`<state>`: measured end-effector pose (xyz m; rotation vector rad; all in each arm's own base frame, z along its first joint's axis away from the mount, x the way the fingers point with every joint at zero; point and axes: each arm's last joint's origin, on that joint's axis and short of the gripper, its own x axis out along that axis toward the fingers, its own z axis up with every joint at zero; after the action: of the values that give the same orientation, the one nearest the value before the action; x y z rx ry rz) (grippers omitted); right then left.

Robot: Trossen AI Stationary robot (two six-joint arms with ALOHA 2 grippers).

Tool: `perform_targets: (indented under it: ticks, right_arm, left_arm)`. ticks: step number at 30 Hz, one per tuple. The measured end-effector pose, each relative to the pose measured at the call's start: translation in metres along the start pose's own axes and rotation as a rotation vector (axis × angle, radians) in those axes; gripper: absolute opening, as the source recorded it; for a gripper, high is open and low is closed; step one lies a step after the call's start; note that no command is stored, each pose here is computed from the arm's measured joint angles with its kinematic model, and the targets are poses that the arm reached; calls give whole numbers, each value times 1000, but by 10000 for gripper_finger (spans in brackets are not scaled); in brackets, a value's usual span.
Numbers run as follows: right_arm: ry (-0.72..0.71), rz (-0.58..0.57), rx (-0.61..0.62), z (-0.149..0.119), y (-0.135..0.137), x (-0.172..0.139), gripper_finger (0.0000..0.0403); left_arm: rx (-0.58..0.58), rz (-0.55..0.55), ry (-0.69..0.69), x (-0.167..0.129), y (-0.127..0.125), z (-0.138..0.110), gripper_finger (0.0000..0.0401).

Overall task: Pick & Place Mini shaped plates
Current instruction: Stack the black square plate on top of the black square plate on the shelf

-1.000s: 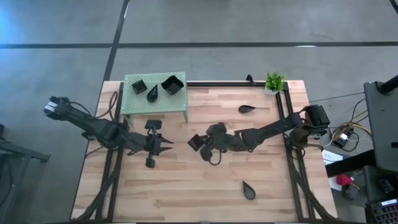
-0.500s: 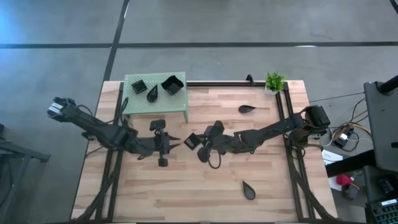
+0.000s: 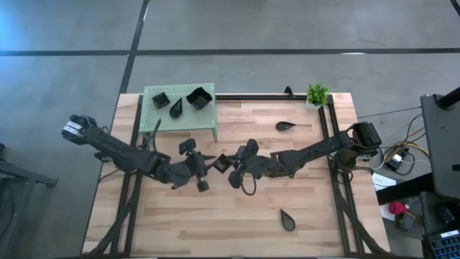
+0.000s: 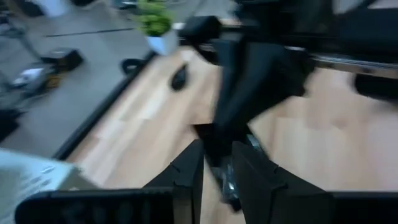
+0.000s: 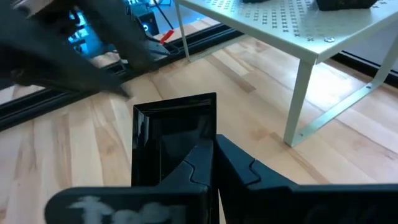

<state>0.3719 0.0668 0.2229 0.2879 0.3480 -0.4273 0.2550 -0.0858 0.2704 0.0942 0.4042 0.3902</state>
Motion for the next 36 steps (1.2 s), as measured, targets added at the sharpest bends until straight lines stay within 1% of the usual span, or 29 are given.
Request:
perform_targets:
  ticks: [3, 7, 13, 16, 24, 27, 30, 31, 36]
  right_arm:
    - [-2, 1, -7, 0, 0, 0, 8]
    - [-2, 2, -11, 0, 0, 0, 8]
    - [-36, 19, -8, 4, 2, 0, 8]
    - [-53, 27, -2, 6, 3, 0, 8]
    - [-54, 29, -3, 6, 3, 0, 8]
    - [-56, 30, -1, 6, 3, 0, 8]
    - [-59, 29, 0, 7, 3, 0, 8]
    - [-59, 29, 0, 7, 3, 0, 8]
    - [-56, 27, 6, 6, 3, 0, 8]
  left_arm:
    - [-36, 66, -6, 2, 1, -1, 80]
    - [-97, 74, -4, 4, 1, -3, 80]
    - [-107, 78, 5, 7, -1, -6, 80]
    - [-94, 92, 17, 10, -3, -9, 80]
    - [-87, 116, 25, 13, -3, -11, 78]
    - [-93, 131, 23, 14, -2, -11, 57]
    - [-90, 135, 24, 15, -1, -11, 17]
    - [-90, 137, 25, 15, 0, -11, 9]
    - [-92, 137, 27, 17, 1, -11, 2]
